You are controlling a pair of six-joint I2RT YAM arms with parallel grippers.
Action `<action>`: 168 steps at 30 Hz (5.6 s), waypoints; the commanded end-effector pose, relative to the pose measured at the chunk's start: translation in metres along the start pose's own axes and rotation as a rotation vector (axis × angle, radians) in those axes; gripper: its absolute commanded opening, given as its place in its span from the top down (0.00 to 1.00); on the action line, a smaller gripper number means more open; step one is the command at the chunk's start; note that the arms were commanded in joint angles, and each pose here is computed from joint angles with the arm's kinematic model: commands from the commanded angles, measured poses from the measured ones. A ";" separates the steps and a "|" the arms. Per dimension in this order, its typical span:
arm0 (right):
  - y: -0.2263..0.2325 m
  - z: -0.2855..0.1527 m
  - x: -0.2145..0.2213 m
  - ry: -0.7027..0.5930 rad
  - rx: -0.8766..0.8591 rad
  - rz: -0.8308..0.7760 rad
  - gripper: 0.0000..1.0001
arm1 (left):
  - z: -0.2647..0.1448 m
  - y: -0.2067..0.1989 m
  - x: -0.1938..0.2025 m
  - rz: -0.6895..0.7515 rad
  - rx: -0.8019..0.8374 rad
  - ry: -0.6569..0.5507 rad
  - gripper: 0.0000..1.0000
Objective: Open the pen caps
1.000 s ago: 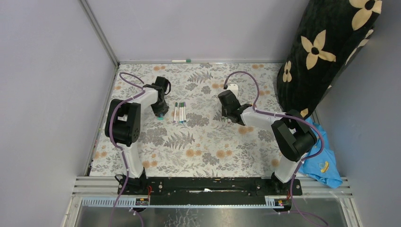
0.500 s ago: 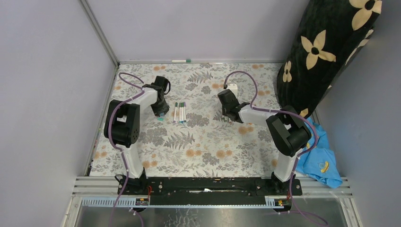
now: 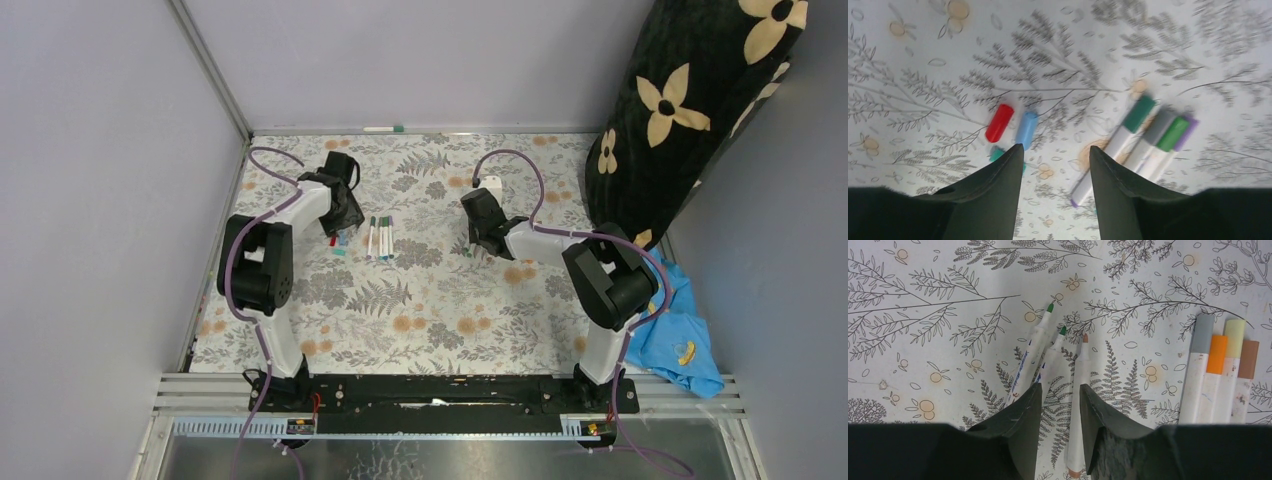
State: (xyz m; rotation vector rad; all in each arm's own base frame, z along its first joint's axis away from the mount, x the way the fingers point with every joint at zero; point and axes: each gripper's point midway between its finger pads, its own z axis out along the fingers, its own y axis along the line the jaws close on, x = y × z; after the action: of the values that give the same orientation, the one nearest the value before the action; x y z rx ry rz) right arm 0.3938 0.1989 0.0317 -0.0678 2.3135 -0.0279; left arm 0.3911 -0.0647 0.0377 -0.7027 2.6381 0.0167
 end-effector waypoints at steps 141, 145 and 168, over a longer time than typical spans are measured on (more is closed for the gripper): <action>0.220 -0.129 -0.080 -0.151 -1.124 0.118 0.60 | -0.139 -0.121 0.005 -0.033 0.667 -0.017 1.00; 0.223 -0.129 -0.083 -0.143 -1.126 0.119 0.86 | -0.137 -0.120 0.004 -0.044 0.662 -0.032 1.00; 0.220 -0.128 -0.046 -0.057 -1.041 0.138 1.00 | -0.113 -0.136 -0.035 -0.161 0.564 -0.209 1.00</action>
State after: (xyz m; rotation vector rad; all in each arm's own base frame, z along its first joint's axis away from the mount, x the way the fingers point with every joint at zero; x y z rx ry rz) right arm 0.3471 0.4078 0.1242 -0.3712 2.0742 1.1655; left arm 0.4005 -0.1760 0.1505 -0.6270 2.3465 -0.6267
